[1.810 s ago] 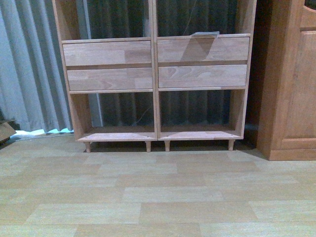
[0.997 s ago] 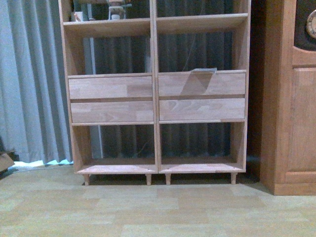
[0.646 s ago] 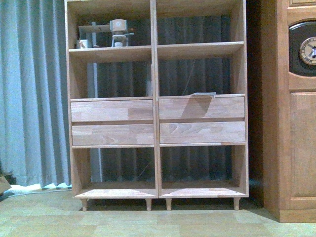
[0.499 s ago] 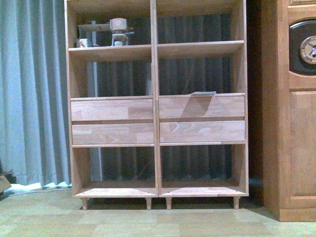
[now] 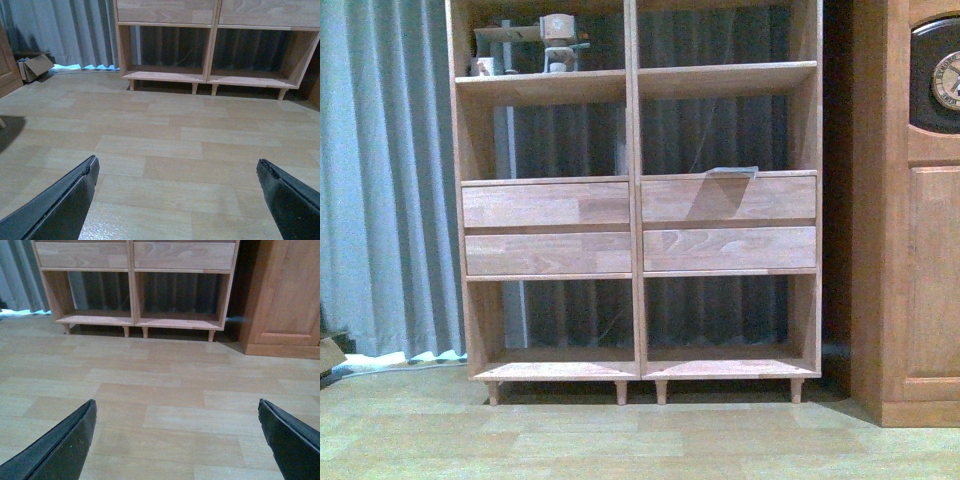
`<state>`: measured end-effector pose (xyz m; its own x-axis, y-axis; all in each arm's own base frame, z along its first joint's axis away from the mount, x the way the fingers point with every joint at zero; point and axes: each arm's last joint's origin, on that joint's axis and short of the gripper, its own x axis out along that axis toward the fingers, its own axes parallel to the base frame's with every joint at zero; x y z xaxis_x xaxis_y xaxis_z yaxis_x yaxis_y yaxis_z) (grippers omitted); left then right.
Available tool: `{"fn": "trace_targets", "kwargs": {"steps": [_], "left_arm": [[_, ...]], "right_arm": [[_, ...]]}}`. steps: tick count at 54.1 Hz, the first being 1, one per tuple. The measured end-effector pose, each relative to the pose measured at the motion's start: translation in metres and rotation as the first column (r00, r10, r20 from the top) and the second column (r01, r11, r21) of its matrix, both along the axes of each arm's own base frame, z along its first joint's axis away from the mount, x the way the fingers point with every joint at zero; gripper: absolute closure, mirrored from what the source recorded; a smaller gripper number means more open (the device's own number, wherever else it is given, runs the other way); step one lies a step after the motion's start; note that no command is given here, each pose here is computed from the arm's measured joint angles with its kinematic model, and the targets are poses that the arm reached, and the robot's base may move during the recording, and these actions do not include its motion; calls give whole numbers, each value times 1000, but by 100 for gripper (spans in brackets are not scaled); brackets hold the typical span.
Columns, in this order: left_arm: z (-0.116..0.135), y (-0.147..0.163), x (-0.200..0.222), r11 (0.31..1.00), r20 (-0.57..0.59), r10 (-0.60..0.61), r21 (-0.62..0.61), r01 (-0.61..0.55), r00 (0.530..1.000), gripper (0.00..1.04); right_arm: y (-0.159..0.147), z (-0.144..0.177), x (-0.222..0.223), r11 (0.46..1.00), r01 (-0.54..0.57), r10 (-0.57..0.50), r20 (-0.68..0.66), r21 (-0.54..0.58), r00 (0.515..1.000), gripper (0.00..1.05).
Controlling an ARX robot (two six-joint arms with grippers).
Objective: Organize books on shelf
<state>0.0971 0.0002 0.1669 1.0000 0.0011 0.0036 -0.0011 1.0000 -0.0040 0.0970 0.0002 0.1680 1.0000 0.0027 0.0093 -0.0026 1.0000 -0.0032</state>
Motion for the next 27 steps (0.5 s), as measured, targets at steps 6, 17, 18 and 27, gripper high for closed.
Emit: {"fn": "trace_targets", "kwargs": {"steps": [6,17,18,27], "left_arm": [[0,0,0,1000,0,0,0,0,1000,7],[0,0,0,1000,0,0,0,0,1000,7],[0,0,0,1000,0,0,0,0,1000,7],[0,0,0,1000,0,0,0,0,1000,7]], "right_arm": [[0,0,0,1000,0,0,0,0,1000,7],[0,0,0,1000,0,0,0,0,1000,7],[0,0,0,1000,0,0,0,0,1000,7],[0,0,0,1000,0,0,0,0,1000,7]]}}
